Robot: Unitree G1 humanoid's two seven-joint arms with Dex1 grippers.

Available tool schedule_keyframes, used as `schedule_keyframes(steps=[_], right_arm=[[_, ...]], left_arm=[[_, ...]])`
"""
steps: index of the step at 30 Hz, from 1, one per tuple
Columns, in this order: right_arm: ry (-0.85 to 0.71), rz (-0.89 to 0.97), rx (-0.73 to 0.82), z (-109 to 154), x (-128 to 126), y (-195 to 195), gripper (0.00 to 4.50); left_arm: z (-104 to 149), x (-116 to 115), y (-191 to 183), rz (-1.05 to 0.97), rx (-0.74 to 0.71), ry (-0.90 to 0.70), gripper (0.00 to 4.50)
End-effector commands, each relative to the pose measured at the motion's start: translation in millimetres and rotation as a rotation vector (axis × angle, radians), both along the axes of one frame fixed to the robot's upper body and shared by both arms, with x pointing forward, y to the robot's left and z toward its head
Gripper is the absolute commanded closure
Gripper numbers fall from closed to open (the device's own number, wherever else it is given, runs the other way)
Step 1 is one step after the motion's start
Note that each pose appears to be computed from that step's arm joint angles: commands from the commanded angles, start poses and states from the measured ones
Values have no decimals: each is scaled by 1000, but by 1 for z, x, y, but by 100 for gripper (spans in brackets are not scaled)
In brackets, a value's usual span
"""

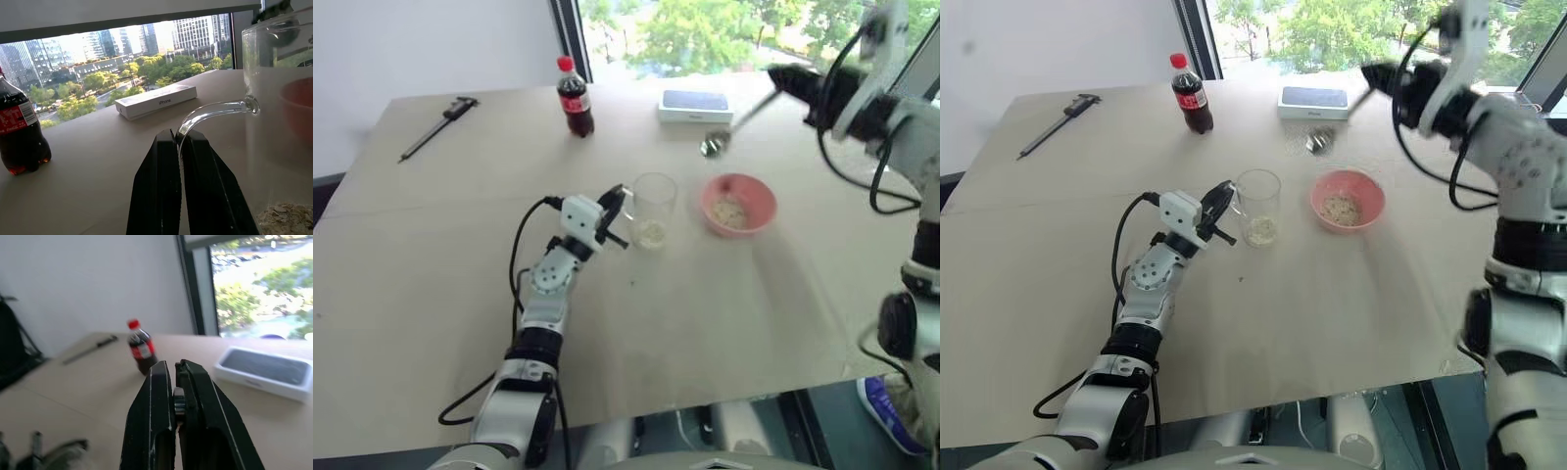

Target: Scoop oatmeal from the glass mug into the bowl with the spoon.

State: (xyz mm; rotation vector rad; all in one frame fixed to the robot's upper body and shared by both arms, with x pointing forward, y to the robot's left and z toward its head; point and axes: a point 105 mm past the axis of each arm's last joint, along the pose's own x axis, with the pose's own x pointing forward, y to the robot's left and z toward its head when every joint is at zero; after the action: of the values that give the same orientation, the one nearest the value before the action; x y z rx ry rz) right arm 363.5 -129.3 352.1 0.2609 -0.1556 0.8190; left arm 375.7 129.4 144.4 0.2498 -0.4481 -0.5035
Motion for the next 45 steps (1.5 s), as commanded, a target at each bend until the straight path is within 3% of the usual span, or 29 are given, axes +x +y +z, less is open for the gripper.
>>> schedule_keyframes(steps=[1, 15, 24, 27, 32, 37, 45], right_arm=[[3, 92, 36, 12, -18, 11, 450], [123, 242, -127, -39, -28, 65, 450], [139, 189, -250, -80, -10, 94, 450], [123, 206, -252, -78, -10, 94, 347], [74, 181, -198, -61, -5, 86, 114], [38, 138, -152, -47, 3, 75, 114], [42, 131, -144, -50, 3, 73, 114]], left_arm=[[11, -2, 4, 18, -11, -51, 444], [7, -8, 8, 39, -29, -39, 444], [3, -10, 3, 42, -85, 8, 444], [1, -12, 3, 41, -73, 15, 450], [0, -14, 4, 44, -69, 17, 450], [0, -14, 8, 59, -44, 5, 450], [3, -17, 11, 61, -32, -26, 450]])
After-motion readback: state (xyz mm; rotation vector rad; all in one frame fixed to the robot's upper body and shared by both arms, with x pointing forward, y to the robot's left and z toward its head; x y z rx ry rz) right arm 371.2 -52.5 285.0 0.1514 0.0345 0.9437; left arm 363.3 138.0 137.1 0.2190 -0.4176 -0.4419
